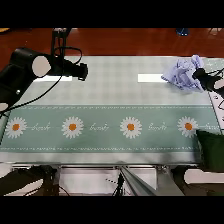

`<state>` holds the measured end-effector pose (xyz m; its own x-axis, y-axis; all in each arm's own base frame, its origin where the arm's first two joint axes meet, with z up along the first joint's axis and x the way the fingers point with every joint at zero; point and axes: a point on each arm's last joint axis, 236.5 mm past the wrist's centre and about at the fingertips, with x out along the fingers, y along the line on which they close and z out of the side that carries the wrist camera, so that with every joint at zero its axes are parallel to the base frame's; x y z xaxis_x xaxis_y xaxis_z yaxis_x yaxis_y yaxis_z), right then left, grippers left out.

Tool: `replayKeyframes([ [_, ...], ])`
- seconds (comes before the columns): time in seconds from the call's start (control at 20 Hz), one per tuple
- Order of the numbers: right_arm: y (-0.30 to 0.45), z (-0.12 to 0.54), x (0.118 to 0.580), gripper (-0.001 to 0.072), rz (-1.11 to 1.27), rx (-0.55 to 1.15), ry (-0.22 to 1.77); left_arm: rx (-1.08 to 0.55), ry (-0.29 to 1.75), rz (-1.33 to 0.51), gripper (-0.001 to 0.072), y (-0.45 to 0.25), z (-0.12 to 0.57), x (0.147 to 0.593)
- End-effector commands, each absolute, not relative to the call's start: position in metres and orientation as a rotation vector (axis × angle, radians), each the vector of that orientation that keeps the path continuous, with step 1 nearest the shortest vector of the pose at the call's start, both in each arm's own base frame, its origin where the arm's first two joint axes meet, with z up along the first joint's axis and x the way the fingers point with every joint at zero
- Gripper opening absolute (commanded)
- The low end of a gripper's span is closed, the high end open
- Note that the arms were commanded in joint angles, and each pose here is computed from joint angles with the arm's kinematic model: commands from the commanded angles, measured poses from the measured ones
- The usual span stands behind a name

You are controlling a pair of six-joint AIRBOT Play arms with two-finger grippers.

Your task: Fold the shirts.

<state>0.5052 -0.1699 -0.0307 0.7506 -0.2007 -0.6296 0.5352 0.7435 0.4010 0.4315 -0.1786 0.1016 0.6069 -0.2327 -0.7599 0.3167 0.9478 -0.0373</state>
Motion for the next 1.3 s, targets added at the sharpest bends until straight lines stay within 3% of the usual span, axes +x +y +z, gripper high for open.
replayKeyframes([
  [0.0,-0.168,-0.064,0.502,0.0593,-0.456,0.679,0.651,0.101,0.872,-0.32,0.0684,-0.179,0.1,0.43],
  [0.2,-0.17,-0.089,0.501,0.0578,-0.479,0.713,0.672,0.101,0.872,-0.32,0.0684,-0.179,0.1,0.43],
  [0.25,-0.169,-0.094,0.502,0.0497,-0.489,0.745,0.67,0.1,0.872,-0.32,0.0684,-0.179,0.1,0.43],
  [0.3,-0.169,-0.096,0.503,0.0366,-0.5,0.778,0.66,0.101,0.875,-0.32,0.0684,-0.179,0.099,0.43],
  [0.4,-0.17,-0.097,0.505,0.0325,-0.512,0.814,0.64,0.102,0.88,-0.319,0.0684,-0.18,0.096,0.43],
  [0.5,-0.166,-0.094,0.508,0.0051,-0.493,0.814,0.66,0.103,0.884,-0.319,0.0684,-0.18,0.094,0.431],
  [0.55,-0.161,-0.09,0.511,0.0025,-0.472,0.817,0.682,0.103,0.885,-0.319,0.0684,-0.18,0.094,0.431],
  [0.75,-0.138,-0.044,0.526,0.0023,-0.268,0.632,0.771,0.105,0.891,-0.318,0.068,-0.179,0.094,0.429],
  [0.95,-0.104,0.076,0.533,0.0022,-0.047,0.51,0.642,0.097,0.857,-0.322,0.0673,-0.177,0.112,0.425],
  [1.1,-0.062,0.195,0.51,0.0023,0.123,0.486,0.459,0.083,0.797,-0.326,0.0673,-0.173,0.157,0.417],
  [1.25,-0.011,0.302,0.456,0.0023,0.293,0.456,0.29,0.061,0.709,-0.333,0.0673,-0.166,0.227,0.402],
])
